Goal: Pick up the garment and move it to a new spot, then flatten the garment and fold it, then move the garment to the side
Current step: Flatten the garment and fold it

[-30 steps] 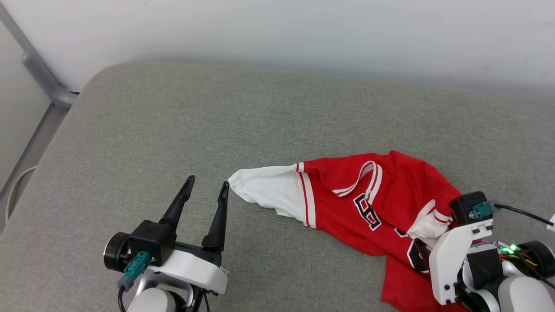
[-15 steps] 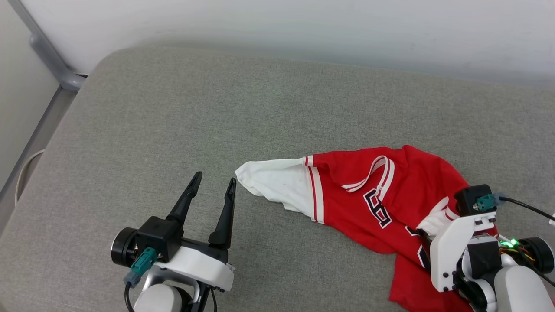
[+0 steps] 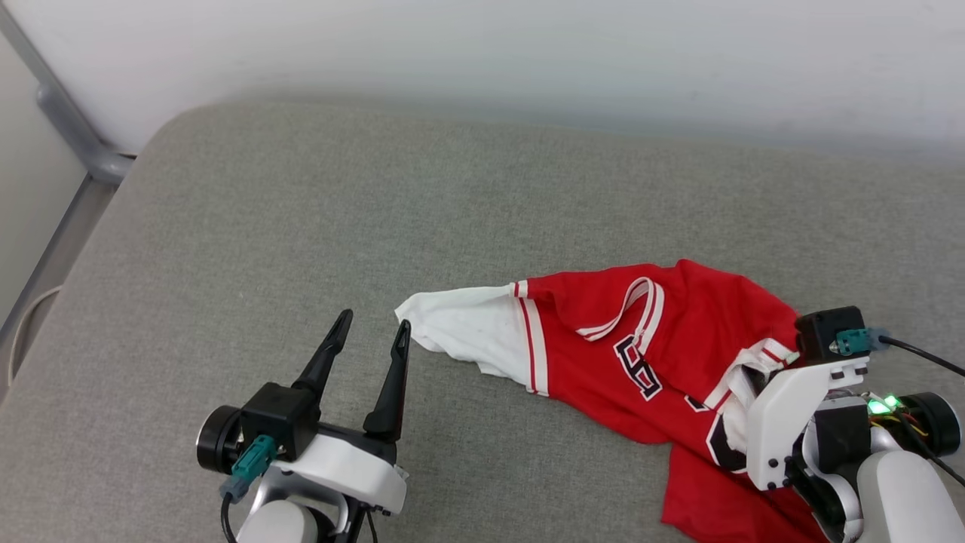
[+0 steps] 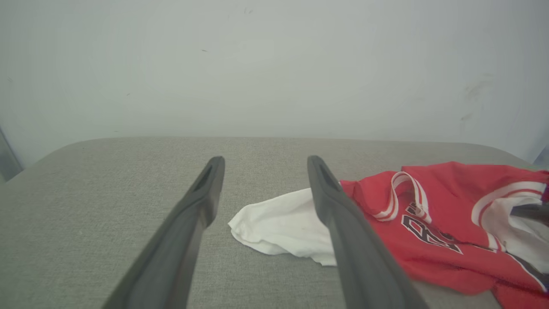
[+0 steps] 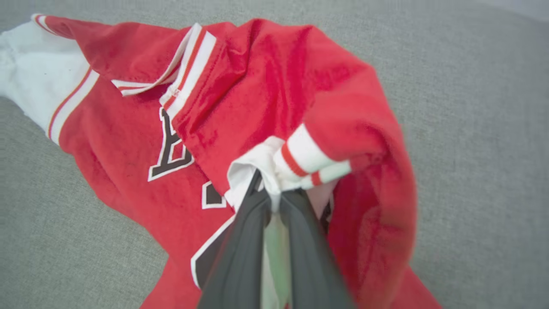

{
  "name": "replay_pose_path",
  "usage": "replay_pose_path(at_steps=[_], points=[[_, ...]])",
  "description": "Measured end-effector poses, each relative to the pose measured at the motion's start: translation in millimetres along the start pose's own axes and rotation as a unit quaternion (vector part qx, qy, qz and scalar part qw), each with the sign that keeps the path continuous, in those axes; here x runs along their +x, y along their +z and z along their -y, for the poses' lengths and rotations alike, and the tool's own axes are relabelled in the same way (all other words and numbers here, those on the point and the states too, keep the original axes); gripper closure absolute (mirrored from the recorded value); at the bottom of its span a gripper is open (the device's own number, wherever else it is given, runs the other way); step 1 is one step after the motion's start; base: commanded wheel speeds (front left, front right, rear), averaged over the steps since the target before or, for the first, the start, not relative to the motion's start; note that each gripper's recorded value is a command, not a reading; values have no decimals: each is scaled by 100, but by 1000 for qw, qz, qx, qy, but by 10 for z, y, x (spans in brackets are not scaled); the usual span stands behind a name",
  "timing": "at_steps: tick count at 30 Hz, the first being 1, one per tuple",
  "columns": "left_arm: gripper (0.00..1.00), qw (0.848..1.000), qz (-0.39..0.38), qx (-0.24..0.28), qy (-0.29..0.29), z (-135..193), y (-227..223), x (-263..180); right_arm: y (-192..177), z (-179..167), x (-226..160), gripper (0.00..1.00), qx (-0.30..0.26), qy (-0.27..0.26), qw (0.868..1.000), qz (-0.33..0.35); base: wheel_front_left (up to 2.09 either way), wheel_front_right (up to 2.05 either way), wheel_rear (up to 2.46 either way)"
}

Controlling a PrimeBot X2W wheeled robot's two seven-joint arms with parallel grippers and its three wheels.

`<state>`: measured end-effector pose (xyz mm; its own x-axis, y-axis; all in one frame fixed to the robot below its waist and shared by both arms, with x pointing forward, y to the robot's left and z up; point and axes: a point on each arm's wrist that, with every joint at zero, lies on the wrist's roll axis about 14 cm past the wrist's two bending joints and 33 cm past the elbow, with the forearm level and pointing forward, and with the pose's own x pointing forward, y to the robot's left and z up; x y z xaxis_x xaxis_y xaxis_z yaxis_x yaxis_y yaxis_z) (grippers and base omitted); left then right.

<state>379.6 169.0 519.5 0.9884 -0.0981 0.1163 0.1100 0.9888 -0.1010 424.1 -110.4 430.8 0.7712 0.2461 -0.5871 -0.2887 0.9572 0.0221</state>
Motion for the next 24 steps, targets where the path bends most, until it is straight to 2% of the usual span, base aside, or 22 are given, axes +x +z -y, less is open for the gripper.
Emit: replay_pose_path(at_steps=[5, 10, 13, 18, 24], points=[[0, 1000, 8, -4, -4, 35, 51, -55, 258, -54, -235, 100, -2, 17, 999, 44, 0, 0, 0], [0, 1000, 7, -7, -15, 118, 39, -78, 440, 201, -556, 100, -5, 8, 999, 48, 0, 0, 0], [0, 1000, 7, -11, -27, 194, 32, -43, 399, 517, -732, 100, -24, -17, 1000, 6, 0, 0, 0], [0, 999, -3, -16, -38, 276, -59, 37, 109, 891, -870, 100, 30, -16, 993, -109, 0, 0, 0], [0, 998, -18, -20, -53, 361, -189, 184, 76, 1385, -882, 100, 65, -66, 981, -169, 0, 0, 0]])
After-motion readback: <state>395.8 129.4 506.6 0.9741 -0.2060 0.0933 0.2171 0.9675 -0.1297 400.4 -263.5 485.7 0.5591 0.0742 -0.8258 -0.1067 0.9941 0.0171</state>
